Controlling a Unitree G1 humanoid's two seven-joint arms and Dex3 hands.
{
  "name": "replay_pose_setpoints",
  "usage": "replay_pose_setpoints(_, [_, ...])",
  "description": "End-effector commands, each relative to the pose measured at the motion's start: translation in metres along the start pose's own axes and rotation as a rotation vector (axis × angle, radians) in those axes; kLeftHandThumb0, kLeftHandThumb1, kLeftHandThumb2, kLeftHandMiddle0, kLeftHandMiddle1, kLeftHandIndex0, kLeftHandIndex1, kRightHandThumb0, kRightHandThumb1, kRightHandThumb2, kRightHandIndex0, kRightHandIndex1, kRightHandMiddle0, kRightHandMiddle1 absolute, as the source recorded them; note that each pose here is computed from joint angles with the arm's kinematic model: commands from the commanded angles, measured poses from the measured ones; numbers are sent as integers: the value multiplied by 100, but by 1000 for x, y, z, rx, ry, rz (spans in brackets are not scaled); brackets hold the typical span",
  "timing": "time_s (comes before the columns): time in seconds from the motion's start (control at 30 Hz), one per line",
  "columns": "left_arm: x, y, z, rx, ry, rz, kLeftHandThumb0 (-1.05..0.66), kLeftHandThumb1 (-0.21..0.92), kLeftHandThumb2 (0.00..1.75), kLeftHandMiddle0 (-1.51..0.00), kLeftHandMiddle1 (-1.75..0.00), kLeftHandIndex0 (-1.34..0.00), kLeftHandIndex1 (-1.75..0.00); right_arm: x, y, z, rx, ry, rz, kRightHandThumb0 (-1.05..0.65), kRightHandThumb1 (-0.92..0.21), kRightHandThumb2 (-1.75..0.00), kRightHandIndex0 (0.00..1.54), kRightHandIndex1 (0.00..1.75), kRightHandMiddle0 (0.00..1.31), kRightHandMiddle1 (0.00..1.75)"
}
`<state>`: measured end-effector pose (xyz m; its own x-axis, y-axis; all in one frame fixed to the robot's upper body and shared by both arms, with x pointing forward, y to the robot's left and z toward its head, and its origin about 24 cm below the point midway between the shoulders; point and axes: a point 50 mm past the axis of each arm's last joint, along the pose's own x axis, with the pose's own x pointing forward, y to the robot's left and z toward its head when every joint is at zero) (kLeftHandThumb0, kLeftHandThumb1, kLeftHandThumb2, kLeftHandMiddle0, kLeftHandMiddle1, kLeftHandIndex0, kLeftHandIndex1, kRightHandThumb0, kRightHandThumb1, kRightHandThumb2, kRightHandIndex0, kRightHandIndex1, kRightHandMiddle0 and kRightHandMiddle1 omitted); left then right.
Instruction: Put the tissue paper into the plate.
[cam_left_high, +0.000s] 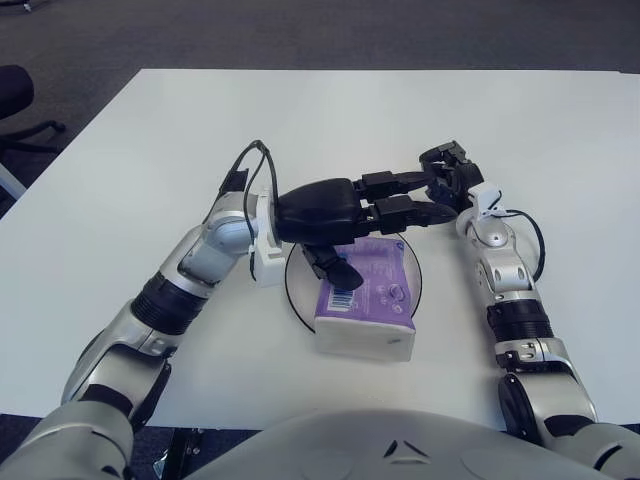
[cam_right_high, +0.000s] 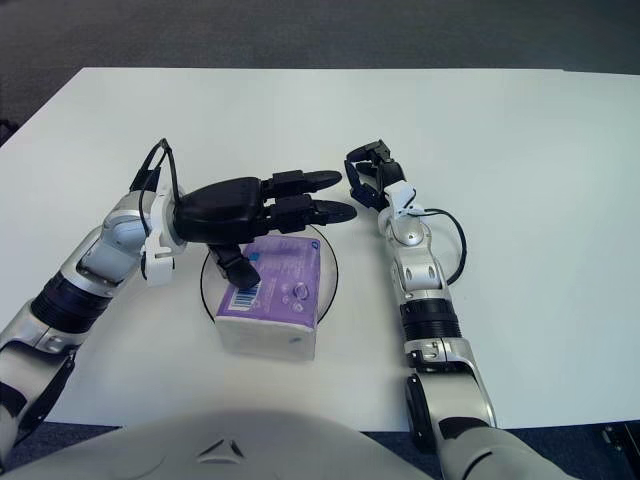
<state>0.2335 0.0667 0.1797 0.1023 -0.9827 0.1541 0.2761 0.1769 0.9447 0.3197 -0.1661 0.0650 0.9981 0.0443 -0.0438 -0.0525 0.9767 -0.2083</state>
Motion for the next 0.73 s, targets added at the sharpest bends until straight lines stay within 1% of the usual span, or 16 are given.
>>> replay_pose_setpoints(0.0, [-17, 6, -21, -81, 182, 270, -105, 92, 99, 0, 0, 0, -40, -27, 12, -71, 80, 297, 64, -40, -92, -57, 43, 162, 17, 163])
replay_pose_setpoints(0.03, [-29, 4, -33, -226, 285, 546, -105, 92, 99, 0, 0, 0, -40, -27, 9, -71, 119, 272, 47, -40, -92, -57, 43, 162, 17, 163])
replay_pose_setpoints(0.07, [-48, 4, -43, -326, 371, 798, -105, 92, 99, 0, 0, 0, -40, -27, 7, -71, 142, 258, 32, -40, -92, -57, 43, 162, 17, 163])
replay_pose_setpoints(0.1, [-67, 4, -50, -393, 433, 983, -105, 92, 99, 0, 0, 0, -40, -26, 6, -70, 159, 244, 16, -40, -92, -57, 43, 162, 17, 163])
replay_pose_setpoints(0.13, [-81, 5, -52, -424, 477, 1100, -105, 92, 99, 0, 0, 0, -40, -26, 5, -68, 166, 232, 5, -40, -92, -57, 43, 162, 17, 163])
replay_pose_setpoints(0.17, [-103, 3, -59, -477, 560, 1230, -105, 92, 99, 0, 0, 0, -40, -26, 4, -67, 177, 220, -4, -40, -92, -57, 43, 162, 17, 163])
replay_pose_setpoints(0.2, [-118, -2, -65, -527, 626, 1330, -105, 92, 99, 0, 0, 0, -40, -26, 3, -66, 187, 210, -9, -40, -92, -57, 43, 162, 17, 163])
replay_pose_setpoints(0.27, [-137, -12, -72, -572, 726, 1458, -105, 92, 99, 0, 0, 0, -40, -25, 0, -64, 191, 196, -18, -40, -92, -57, 43, 162, 17, 163])
replay_pose_setpoints(0.3, [-139, -16, -73, -577, 749, 1479, -67, 92, 91, -76, -129, -57, -140, -25, -1, -64, 190, 193, -21, -46, -46, -113, 107, 172, 51, 172])
replay_pose_setpoints(0.33, [-142, -21, -74, -588, 776, 1488, -54, 92, 89, -98, -165, -73, -167, -25, -1, -64, 191, 191, -25, -48, -34, -129, 122, 174, 60, 174])
replay_pose_setpoints(0.4, [-150, -40, -83, -708, 841, 1517, -54, 92, 89, -98, -165, -73, -167, -25, -2, -62, 213, 183, -42, -48, -34, -129, 122, 174, 60, 174])
replay_pose_setpoints(0.43, [-149, -56, -87, -797, 890, 1496, -54, 92, 89, -98, -165, -73, -167, -25, -3, -62, 228, 176, -52, -48, -34, -129, 122, 174, 60, 174])
replay_pose_setpoints(0.53, [-140, -120, -99, -1060, 1042, 1353, -54, 92, 89, -98, -165, -73, -167, -25, -5, -59, 269, 163, -95, -48, -34, -129, 122, 174, 60, 174])
replay_pose_setpoints(0.6, [-133, -150, -101, -1208, 1059, 1263, -54, 92, 89, -98, -165, -73, -167, -25, -6, -59, 288, 155, -117, -48, -34, -129, 122, 174, 60, 174])
replay_pose_setpoints(0.67, [-124, -162, -99, -1315, 1034, 1195, -54, 92, 89, -98, -165, -73, -167, -25, -6, -58, 299, 150, -124, -48, -34, -129, 122, 174, 60, 174])
replay_pose_setpoints(0.7, [-120, -163, -96, -1315, 1014, 1175, -53, 92, 89, -99, -167, -73, -169, -25, -5, -59, 299, 154, -126, -48, -33, -130, 123, 174, 60, 174])
